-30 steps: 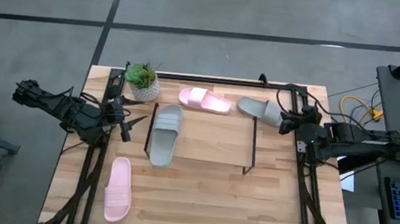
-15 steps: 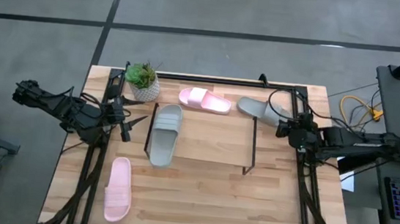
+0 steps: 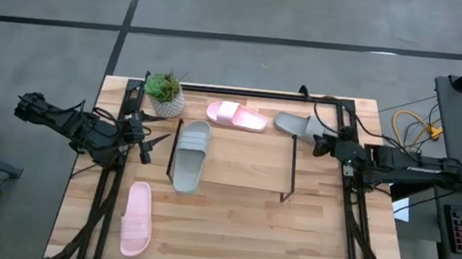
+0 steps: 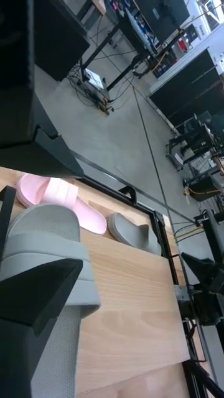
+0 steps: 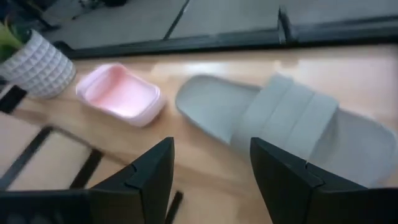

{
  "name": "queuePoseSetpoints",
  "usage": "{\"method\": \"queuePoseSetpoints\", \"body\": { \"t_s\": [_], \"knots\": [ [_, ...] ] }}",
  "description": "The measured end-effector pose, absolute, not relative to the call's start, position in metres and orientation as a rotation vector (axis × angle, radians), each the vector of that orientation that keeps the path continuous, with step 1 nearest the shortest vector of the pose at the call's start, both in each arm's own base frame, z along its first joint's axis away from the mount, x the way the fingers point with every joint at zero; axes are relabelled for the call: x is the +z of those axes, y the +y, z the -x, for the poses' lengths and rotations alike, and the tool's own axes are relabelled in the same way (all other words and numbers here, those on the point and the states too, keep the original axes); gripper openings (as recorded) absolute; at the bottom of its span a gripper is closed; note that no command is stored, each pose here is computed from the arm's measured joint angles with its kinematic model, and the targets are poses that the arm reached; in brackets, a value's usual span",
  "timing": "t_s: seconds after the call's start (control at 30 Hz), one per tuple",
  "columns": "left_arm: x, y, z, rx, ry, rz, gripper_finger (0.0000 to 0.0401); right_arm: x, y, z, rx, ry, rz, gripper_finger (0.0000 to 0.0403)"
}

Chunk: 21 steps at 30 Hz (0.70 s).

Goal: Pick and place slides into the shelf
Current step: Put the gray slide on the shelf

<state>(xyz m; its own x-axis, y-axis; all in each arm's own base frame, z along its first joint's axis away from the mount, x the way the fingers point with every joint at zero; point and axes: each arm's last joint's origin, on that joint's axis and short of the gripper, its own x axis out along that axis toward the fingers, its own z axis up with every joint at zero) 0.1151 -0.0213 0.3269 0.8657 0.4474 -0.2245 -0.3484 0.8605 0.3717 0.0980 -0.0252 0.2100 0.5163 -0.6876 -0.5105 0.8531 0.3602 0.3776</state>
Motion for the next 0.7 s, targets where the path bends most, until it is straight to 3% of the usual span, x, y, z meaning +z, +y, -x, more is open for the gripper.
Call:
{"method": "queuePoseSetpoints", "body": {
  "t_s": [0.7],
  "knots": [
    [0.327, -0.021, -0.115, 0.422, 0.316, -0.347, 0.0208, 0.168, -0.076, -0.09, -1.188, 0.536, -0.859, 0.0201]
  ]
}}
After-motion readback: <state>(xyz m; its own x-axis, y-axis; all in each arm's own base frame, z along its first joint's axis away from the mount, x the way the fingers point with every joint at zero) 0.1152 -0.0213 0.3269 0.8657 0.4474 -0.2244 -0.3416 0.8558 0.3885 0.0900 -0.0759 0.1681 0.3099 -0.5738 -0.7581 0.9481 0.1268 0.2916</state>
